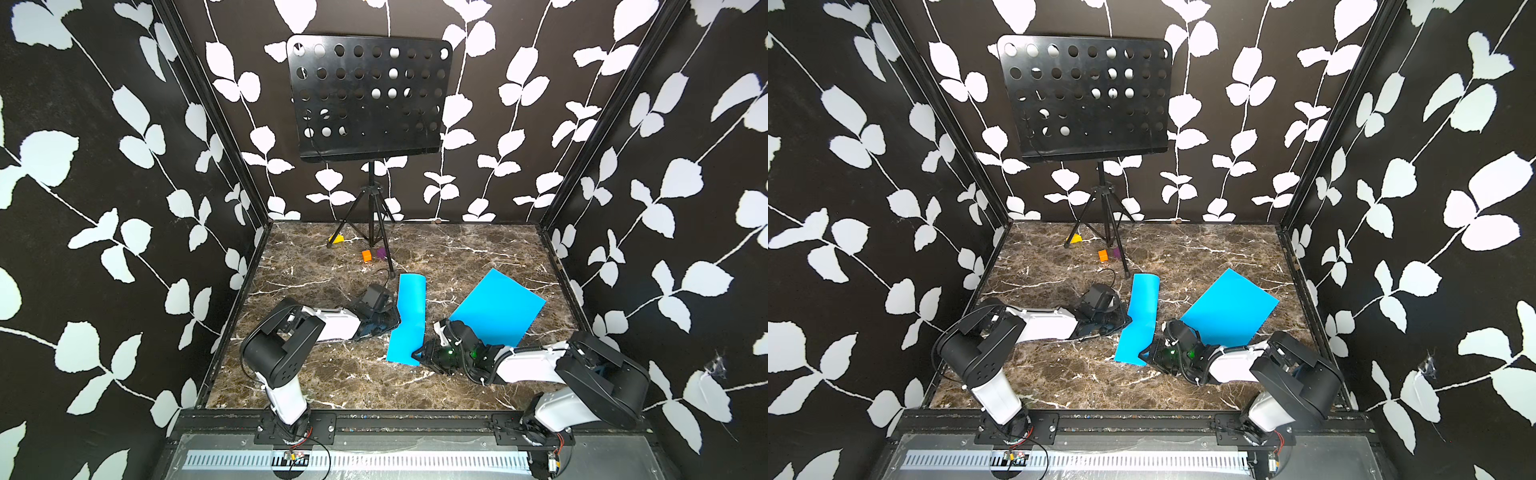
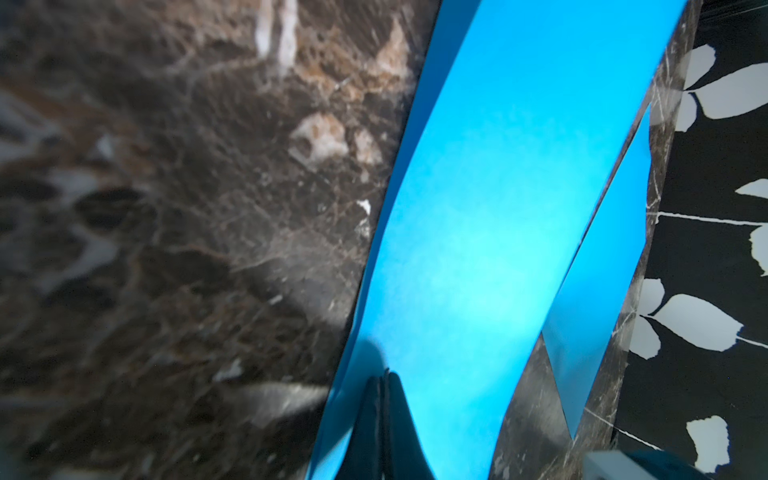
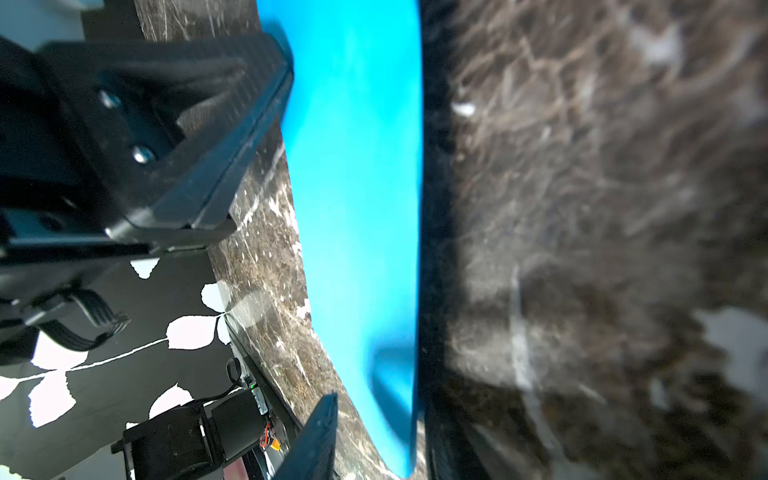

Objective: Fold the rectangular paper in half along the long edge
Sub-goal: Fold the paper at the center of the board.

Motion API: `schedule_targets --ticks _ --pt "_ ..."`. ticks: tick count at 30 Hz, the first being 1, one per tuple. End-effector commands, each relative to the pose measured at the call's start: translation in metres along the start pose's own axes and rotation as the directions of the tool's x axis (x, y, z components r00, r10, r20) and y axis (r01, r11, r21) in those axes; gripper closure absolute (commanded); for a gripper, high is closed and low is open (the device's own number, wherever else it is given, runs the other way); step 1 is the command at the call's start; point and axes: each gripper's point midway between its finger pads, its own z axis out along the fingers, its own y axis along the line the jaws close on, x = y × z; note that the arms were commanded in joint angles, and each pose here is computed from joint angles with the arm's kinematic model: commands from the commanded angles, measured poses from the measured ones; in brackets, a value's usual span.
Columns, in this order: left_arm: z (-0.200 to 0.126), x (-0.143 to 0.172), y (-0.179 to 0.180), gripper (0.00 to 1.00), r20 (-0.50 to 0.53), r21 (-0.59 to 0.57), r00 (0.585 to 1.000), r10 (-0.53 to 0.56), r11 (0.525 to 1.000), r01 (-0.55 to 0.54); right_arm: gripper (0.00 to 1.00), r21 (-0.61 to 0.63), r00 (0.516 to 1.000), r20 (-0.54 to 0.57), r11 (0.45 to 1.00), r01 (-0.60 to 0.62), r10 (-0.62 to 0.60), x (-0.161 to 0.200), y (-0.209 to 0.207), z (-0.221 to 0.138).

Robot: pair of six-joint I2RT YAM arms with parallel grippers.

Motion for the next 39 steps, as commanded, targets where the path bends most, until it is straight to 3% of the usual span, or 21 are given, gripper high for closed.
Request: schedule_targets --ticks 1,4,9,15,18,21,30,39 --pt "0.007 0.03 0.084 0.97 -0.073 -0.298 0.996 -0.052 0.954 0.028 0.67 0.007 0.999 0.007 0.999 -0.049 0.049 0.003 -0.003 0.0" --pt "0.007 0.028 0.082 0.98 -0.069 -0.294 0.996 -0.048 0.955 0.026 0.7 0.004 0.998 -0.006 0.998 -0.055 0.055 0.006 -0.004 0.003" --pt "0.006 0.028 0.081 0.98 -0.074 -0.294 0.996 -0.041 0.956 0.018 0.99 0.013 0.998 0.003 0.998 -0.067 0.067 0.006 -0.009 0.003" --pt "0.006 0.028 0.08 0.98 -0.083 -0.293 0.996 -0.029 0.956 0.003 1.0 0.025 0.998 0.018 0.997 -0.068 0.068 0.005 -0.013 0.0" --pt "0.007 0.028 0.078 0.98 -0.093 -0.288 0.996 -0.014 0.958 -0.014 0.63 0.043 0.996 0.049 0.997 -0.071 0.068 -0.002 -0.017 -0.006" --pt "0.007 0.029 0.077 0.99 -0.112 -0.283 0.994 0.007 0.958 -0.039 0.49 0.064 0.994 0.098 0.996 -0.063 0.057 -0.017 -0.026 -0.015" --pt "0.008 0.036 0.075 1.0 -0.199 -0.28 0.977 0.079 0.951 -0.134 0.45 0.048 0.993 0.098 0.997 0.057 -0.061 -0.069 -0.026 -0.005" --pt "0.007 0.039 0.077 1.0 -0.222 -0.289 0.971 0.086 0.946 -0.15 0.57 0.013 0.994 0.074 0.997 0.08 -0.08 -0.1 -0.026 0.021"
